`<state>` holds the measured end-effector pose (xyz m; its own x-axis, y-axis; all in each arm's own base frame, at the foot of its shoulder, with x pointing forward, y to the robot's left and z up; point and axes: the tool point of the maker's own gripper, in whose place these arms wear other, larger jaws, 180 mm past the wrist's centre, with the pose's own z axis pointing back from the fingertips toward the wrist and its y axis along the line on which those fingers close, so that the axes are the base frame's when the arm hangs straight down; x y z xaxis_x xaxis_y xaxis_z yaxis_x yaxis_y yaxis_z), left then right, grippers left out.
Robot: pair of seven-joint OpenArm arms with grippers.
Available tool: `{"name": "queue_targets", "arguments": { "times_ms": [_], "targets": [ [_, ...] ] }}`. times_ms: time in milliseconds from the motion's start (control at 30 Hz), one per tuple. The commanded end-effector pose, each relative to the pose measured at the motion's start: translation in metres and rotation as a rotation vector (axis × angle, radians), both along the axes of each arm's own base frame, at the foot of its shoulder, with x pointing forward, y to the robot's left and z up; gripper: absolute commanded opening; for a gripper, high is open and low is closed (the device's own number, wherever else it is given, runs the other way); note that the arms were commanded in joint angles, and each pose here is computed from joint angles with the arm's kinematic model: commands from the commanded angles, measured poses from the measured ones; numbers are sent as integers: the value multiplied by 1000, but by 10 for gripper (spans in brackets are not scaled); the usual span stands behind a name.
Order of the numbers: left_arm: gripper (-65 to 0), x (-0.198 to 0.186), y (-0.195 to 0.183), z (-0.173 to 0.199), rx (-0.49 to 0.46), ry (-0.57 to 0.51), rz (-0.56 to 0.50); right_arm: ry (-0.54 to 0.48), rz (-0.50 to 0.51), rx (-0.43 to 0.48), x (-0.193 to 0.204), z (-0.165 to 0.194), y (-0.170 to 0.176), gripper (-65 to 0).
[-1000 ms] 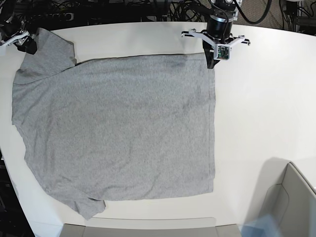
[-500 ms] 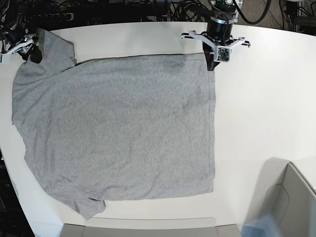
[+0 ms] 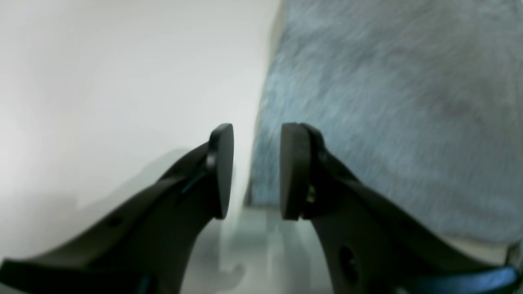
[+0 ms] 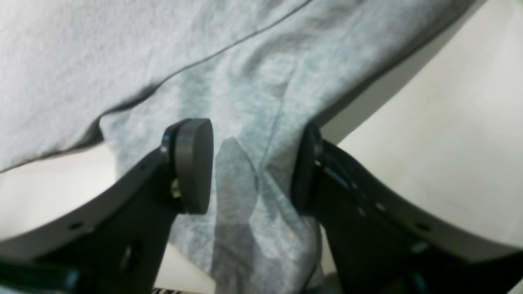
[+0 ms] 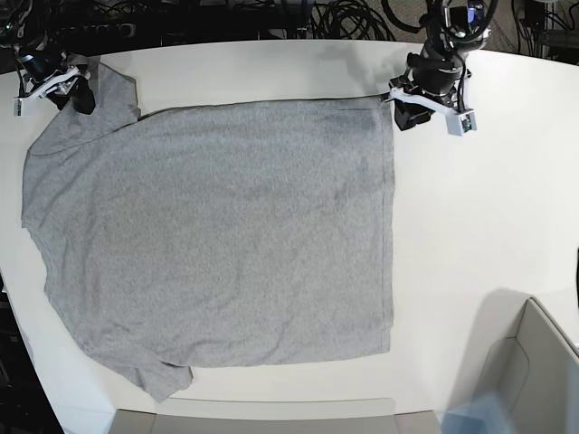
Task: Fold the T-shirt properly
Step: 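Close both grippers on the shirt's shoulder corners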
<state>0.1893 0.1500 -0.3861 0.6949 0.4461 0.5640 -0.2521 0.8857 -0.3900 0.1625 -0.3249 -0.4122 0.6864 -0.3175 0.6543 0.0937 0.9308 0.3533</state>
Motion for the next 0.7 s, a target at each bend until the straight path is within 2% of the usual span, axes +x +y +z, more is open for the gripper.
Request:
{"name": "queue_targets", "arguments": {
  "times_ms": [0,67,167,333,500,667],
  "targets": [
    [-446,8,0,3,-22,-16,-7,111,35,-31,-18,-14,-2,-352],
    [-446,5,-3,-10,-65,47,-25,114,35,-30,-19,-15,-1,-352],
    [-446,3,-5,-19,-113,75,-13,115,36,-28,-19,-15,0,-352],
    [-446,-2,-7,-35,-130,126,-13,133,-21,-29,-19,-17,-7,-351],
    [-447,-4,-30,-43,-162,111,-144,141,-14,-26,-16,-18,-4,-351],
    [-448,-13,-36,-57,-186,146,-149,140,-10,-19,-15,-19,0,-351]
  ]
}}
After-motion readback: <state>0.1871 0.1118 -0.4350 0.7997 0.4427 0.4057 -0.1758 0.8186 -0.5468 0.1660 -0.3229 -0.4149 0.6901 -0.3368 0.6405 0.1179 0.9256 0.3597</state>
